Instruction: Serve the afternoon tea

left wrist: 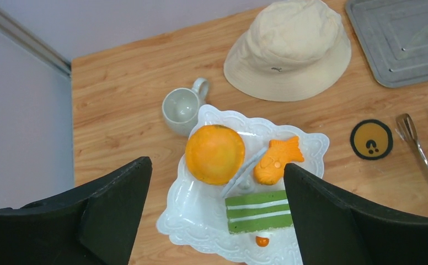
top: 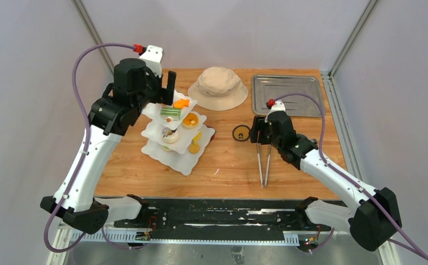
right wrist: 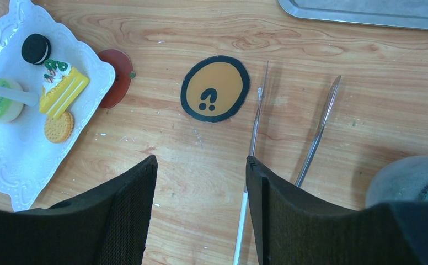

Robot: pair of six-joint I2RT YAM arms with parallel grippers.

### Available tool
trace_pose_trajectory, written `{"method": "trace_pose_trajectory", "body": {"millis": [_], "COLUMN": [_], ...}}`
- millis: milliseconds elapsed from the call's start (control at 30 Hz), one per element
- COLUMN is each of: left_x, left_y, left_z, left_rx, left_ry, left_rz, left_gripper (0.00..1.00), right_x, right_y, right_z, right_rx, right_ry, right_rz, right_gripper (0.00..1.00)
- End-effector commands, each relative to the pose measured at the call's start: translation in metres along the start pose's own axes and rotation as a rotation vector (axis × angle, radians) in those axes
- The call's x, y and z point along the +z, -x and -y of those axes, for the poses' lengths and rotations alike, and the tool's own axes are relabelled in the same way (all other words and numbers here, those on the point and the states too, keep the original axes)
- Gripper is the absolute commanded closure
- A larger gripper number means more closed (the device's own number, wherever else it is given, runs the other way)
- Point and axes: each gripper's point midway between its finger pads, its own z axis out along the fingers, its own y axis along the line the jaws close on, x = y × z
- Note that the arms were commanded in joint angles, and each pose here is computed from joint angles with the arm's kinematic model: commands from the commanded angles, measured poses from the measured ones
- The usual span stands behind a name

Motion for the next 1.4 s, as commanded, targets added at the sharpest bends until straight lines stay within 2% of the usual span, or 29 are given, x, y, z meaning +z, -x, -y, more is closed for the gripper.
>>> {"method": "trace_pose_trajectory", "body": {"millis": [0,133,400,567,733,1033,1367], "left_x": [0.002,0.004,0.017,0.020,0.013,-0.005,-0.032], "left_y": [0.003,-0.003,-0.010,-0.017,-0.015,-0.013,-0.011], "left_z": [0.020,0.031,0.032,0.030,0.024,0.005,-0.027], "left_rx": [0.076,0.111,0.133,0.131,0.112,0.112,0.138], "left_ry": [-0.161,-0.233,-0.247,-0.242,-0.213,-0.131,0.007], "left_rz": [0.008,-0.002,-0.039,-0.078,-0.060,-0.024,0.006], "left_gripper": [0.07,0.15,0.41,0.69,0.75,1.00,1.00], "right_x": [-0.006,-0.006,-0.009,-0.010,-0.009,-0.005,0.000], "right_y": [0.005,0.004,0.001,-0.002,-0.003,-0.005,-0.009], "right_z": [0.004,0.004,0.006,0.008,0.008,0.005,0.000], "right_rx": [-0.009,-0.007,-0.012,-0.012,-0.014,-0.013,-0.015], "right_ry": [-0.004,-0.002,-0.004,-0.007,-0.003,0.009,0.030], "right_rz": [0.015,0.008,0.005,-0.001,-0.006,-0.023,-0.046], "right_gripper": [0.41,0.41,0.41,0.41,0.42,0.43,0.44]}}
